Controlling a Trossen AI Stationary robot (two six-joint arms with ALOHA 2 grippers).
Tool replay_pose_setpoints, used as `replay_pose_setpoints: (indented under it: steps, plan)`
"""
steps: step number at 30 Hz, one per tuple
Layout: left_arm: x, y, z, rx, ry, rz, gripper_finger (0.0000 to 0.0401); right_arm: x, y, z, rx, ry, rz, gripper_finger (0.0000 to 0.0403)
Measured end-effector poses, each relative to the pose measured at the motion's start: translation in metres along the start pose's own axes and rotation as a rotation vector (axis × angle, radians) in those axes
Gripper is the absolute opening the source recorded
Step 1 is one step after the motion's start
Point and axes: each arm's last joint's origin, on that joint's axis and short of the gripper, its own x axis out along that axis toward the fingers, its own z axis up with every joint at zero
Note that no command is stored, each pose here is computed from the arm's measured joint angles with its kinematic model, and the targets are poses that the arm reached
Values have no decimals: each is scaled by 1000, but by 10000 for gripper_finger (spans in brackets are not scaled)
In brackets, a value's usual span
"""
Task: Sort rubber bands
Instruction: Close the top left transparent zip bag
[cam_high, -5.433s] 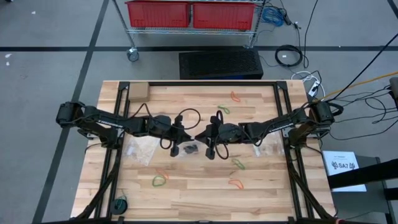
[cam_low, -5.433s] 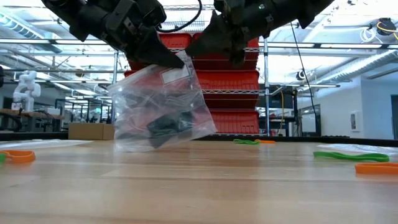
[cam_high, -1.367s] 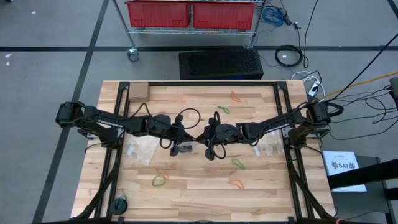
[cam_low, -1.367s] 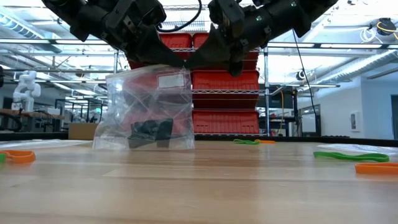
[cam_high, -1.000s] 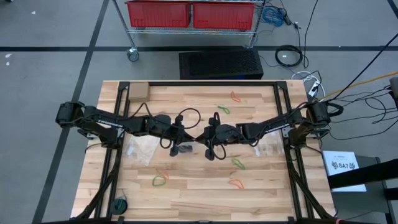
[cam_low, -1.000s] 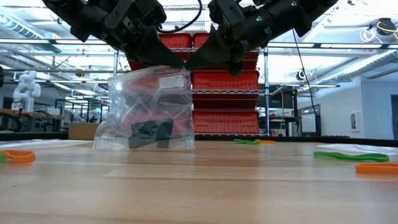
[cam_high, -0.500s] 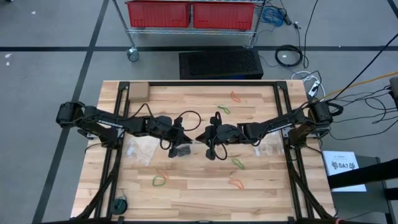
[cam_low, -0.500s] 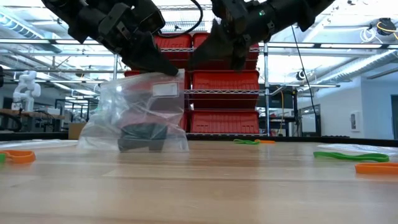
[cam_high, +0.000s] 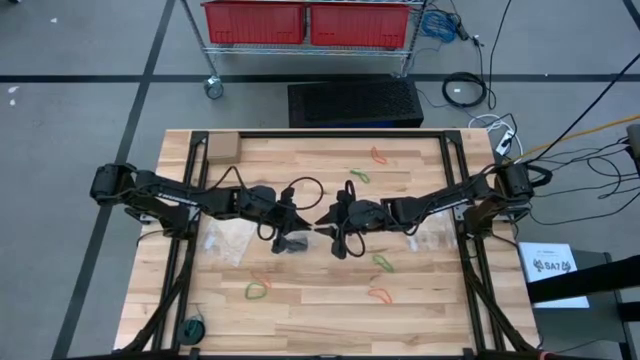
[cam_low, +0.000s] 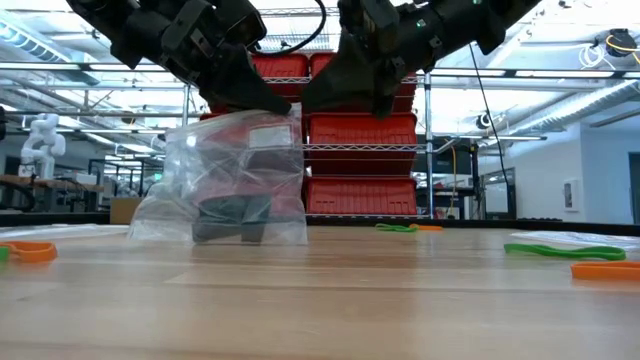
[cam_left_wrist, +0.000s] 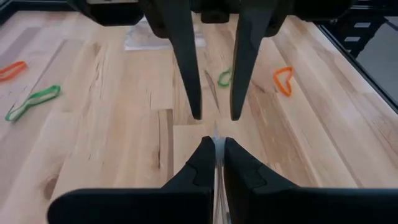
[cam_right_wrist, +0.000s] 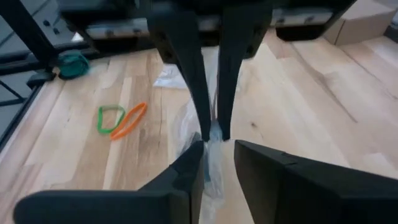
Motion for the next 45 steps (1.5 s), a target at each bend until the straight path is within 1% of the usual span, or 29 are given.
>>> replay_pose_setpoints:
  steps: [3,9,15,17,18,20,27,30,38,45]
  plan:
    - [0,0,0,0,0,0,15,1,0,1,2,-14,8,77]
    - [0,0,0,1,-3,2,15,7,-4,-2,12,-11,12,50]
    - [0,0,0,0,-2,8,15,9,-7,-2,14,-16,7,43]
    - [0,0,0,1,-3,8,15,9,-7,-2,11,-15,7,29]
    - [0,0,0,1,-2,7,15,9,-7,-2,6,-14,7,16]
    - [0,0,0,1,-2,7,15,9,-7,-2,-8,-13,5,5]
    - [0,0,0,0,-3,8,15,9,-7,-3,-15,-3,-2,1]
    - [0,0,1,-1,-3,8,17,9,-6,-4,-21,6,-22,0]
    - [0,1,0,-1,4,19,15,8,-7,-13,-32,76,-68,1]
    - [0,0,-1,-3,23,20,15,6,-7,-11,-23,64,-61,1]
